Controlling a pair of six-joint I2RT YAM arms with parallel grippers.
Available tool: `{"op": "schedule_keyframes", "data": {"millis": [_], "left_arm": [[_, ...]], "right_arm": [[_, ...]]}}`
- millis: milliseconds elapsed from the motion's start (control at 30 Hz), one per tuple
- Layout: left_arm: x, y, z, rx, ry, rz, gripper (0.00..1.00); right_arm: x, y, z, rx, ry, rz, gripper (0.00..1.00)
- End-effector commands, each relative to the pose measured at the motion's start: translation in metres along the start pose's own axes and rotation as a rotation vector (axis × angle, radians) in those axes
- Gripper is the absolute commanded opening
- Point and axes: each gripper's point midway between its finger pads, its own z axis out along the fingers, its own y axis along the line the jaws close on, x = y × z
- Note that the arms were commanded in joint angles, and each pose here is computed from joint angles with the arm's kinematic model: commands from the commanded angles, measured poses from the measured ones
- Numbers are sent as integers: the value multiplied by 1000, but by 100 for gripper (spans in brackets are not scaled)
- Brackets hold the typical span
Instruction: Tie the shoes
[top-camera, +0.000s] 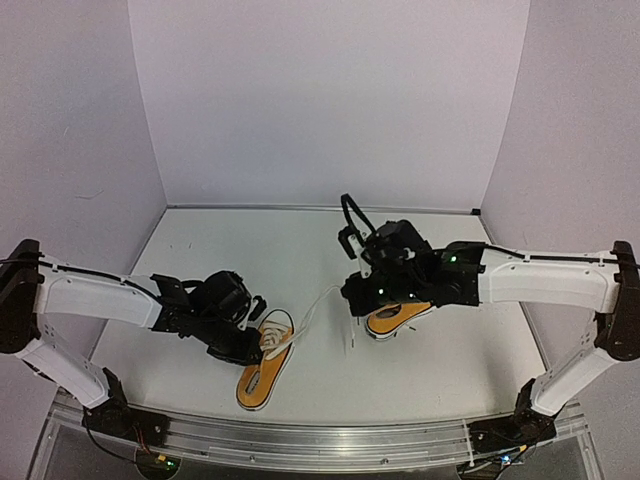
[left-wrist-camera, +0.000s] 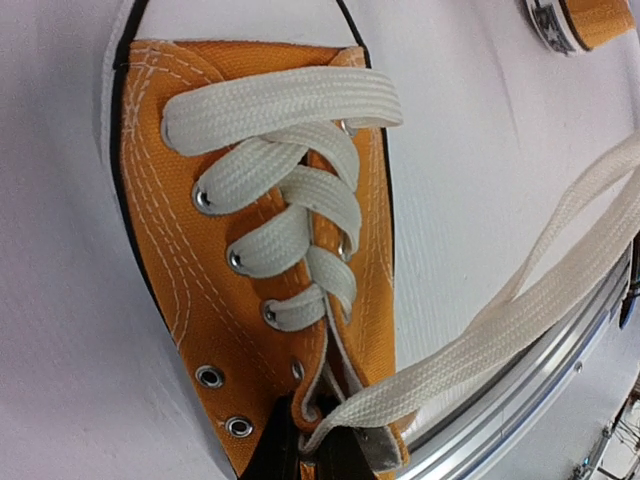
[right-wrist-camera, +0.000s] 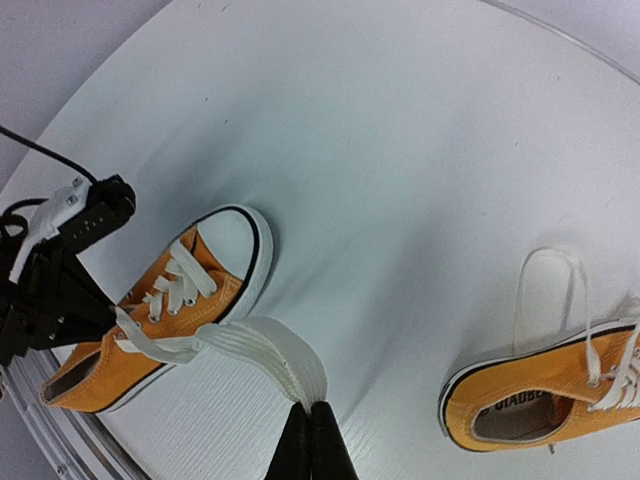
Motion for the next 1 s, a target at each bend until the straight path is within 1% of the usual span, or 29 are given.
{"op": "schedule_keyframes", "data": {"millis": [0,167,267,333,400,500,533,567,667,833,967], "left_arm": [[-105,-34,-18,22,-330,23,0],[-136,-28,-19,30,-390,-23,0],[-152,-23,-21,41,-416,-46,0],[-153,-26,-14,50,-382,-21,1],[-148,-26,-11,34,-340,20,16],[-143,-28,-23,59,-355,61,51],[-142,-28,-30,70,-373,72,60],[-141,-26,-35,77,-387,78,65],[-139,-30,-50,115,-419,116,69],[-133,-79,-58,358,-422,253,68],[-124,-108,-52,429,-390,343,66]], "right_arm": [[-70,-7,-16,22,-172,-4,0],[-95,-14,-19,33,-212,-24,0],[-93,-21,-8,33,-188,-30,0],[-87,-21,3,1,-152,-25,0],[-80,-18,13,-41,-121,-6,0],[-73,-8,21,-139,-95,42,0],[-72,-5,22,-171,-94,61,0],[-72,-2,22,-205,-94,85,0],[-74,1,20,-299,-107,164,0],[-84,7,13,-437,-133,261,0],[-89,10,12,-471,-126,289,0]]}}
